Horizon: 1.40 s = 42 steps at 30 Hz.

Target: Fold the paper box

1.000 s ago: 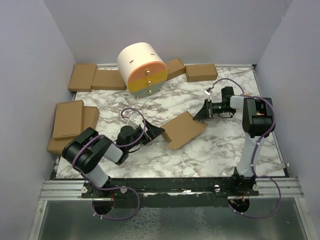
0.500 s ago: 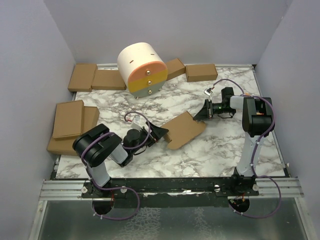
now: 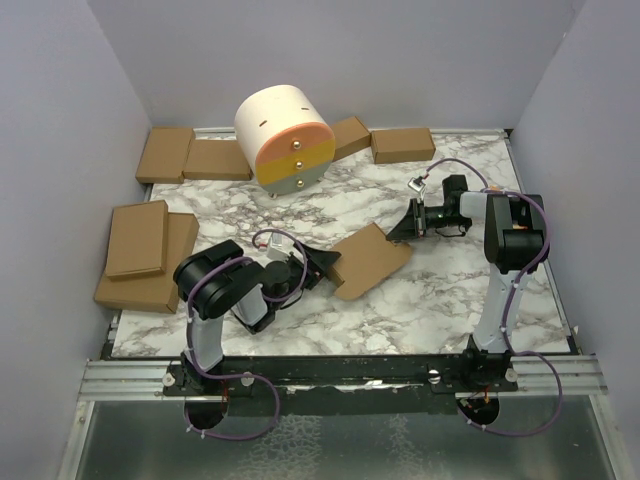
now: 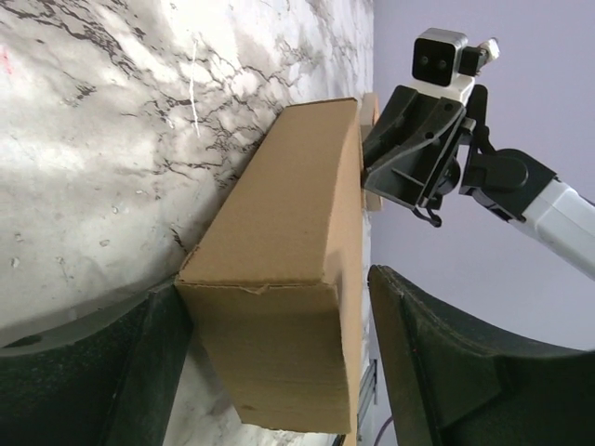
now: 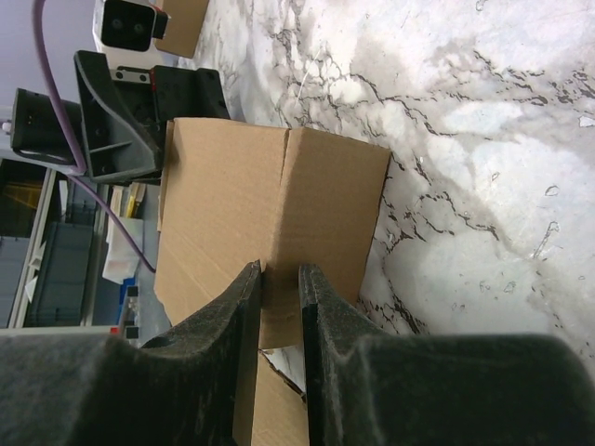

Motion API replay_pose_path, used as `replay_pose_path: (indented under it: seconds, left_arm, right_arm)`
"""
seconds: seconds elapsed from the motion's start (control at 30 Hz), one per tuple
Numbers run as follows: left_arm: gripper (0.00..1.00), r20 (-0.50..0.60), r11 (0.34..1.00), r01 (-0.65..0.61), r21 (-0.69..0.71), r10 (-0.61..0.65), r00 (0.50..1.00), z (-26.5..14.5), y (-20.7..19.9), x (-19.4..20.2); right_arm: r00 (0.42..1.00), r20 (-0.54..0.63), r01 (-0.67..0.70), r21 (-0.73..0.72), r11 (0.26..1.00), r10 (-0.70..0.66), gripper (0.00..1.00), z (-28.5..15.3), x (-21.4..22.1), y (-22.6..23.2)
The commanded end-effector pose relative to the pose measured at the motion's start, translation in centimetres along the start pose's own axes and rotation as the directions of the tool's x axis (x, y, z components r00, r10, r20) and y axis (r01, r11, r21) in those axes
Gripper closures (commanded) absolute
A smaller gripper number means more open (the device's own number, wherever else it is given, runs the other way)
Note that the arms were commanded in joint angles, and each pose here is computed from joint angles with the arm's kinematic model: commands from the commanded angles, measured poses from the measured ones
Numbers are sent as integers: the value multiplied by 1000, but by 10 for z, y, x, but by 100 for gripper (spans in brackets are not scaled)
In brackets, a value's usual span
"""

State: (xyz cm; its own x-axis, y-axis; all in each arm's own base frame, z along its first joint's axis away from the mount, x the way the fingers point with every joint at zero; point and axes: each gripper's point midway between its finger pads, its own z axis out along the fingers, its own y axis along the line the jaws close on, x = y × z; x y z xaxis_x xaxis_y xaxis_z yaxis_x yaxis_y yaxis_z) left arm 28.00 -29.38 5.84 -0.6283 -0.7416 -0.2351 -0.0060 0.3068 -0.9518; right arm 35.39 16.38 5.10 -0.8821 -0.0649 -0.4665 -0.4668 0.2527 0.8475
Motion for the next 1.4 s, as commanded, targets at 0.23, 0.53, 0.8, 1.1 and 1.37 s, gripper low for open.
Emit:
replay_pose_path:
  seconds: [0.23,0.53,0.8,1.1,1.37]
  left_arm:
    - [54,47,997,49,53,-52,998,3,-12,-6]
    - [59,51,992,87,91,-92,994,-4,-28,-11]
    - [59,-1,980,197,-4,-197,980,2,-27,-18]
    - [60,-95,927,284,-246,-315,944,9,-29,-14]
    - [61,-100,860,379,-342,-435,895,1,-46,-33]
  right_arm:
    - [999,-23,28,46,999,-27,66,-2,6,-12]
    - [948,22,313,132,941,-318,35,-36,-51,39]
    - [704,50,700,124,704,-709,25,-64,-70,124]
    - [-52,16,997,60,-51,-999,1,-52,-42,189]
    - [-317,-181,948,-73,-309,-931,0,4,-18,165]
